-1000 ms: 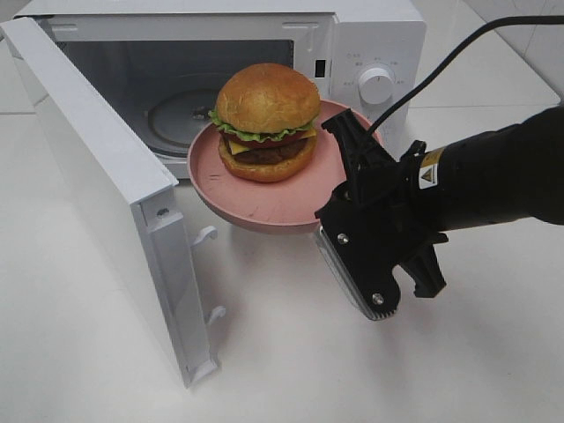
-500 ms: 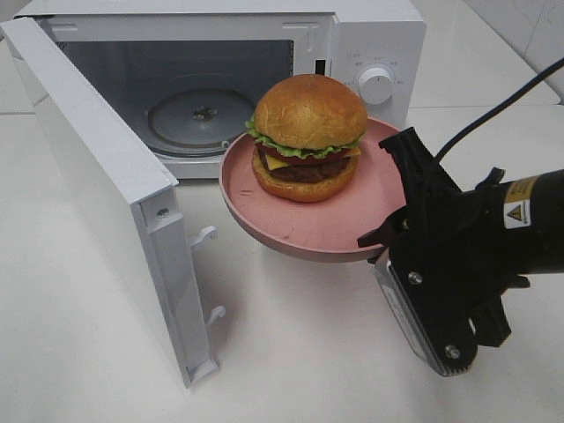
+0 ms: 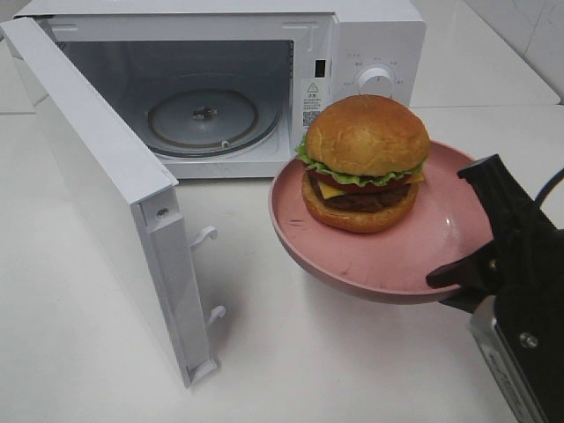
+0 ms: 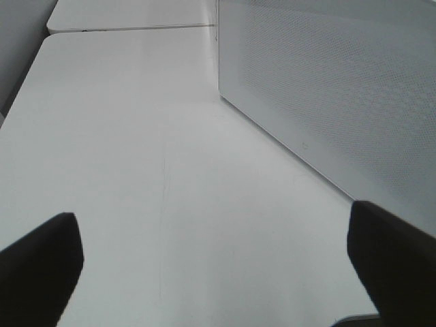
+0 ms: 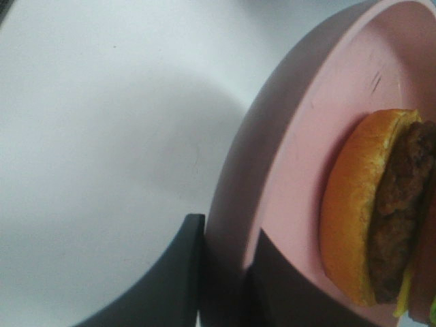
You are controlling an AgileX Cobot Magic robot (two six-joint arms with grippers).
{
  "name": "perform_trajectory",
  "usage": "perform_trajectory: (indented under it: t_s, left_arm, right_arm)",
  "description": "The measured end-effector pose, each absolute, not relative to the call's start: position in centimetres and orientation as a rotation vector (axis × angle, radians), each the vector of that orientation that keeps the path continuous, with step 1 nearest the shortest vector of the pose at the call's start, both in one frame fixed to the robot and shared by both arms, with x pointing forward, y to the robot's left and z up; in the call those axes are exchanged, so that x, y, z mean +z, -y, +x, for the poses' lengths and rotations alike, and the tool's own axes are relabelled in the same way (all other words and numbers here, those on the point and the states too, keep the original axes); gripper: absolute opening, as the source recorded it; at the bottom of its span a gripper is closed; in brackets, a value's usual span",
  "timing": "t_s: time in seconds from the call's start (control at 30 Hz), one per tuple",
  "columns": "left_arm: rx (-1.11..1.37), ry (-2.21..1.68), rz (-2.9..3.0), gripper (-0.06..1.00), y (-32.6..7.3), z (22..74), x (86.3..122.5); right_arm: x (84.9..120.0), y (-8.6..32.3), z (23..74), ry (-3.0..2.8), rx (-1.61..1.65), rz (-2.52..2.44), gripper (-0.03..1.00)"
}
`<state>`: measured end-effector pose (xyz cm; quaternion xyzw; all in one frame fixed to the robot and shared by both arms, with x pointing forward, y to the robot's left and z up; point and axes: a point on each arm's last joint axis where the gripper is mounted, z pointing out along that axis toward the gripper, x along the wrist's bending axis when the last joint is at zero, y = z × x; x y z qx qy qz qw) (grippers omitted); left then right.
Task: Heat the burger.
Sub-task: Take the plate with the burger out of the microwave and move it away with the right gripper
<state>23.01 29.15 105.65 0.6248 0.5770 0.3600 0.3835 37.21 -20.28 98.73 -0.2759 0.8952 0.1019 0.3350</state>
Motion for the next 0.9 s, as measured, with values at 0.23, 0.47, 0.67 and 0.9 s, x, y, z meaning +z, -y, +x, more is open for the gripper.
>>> perform_trajectory:
  t_s: [0.23,0.47,0.67,0.9]
  left_arm:
    - [0.918,-1.471,1.593,0.97,-29.1,23.0,105.7]
    - [0.918,-1.471,1.593,0.97,-29.1,23.0,105.7]
    - [0.918,-1.471,1.593,0.97,-29.1,23.0,105.7]
    - [0.918,-1.471,1.593,0.97,-29.1,23.0,105.7]
  right_arm:
    - [99.1,22.0,35.7,-2.358,0.228,-0.633,0.13]
    - [99.2,23.4,34.9,-2.405,0.164,-0.516,0.13]
    - [99.2,24.2,35.2,-2.42,0.087,-0.37,0.13]
    - [99.3,25.2,35.5,-2.431,0.024,-0.119,0.13]
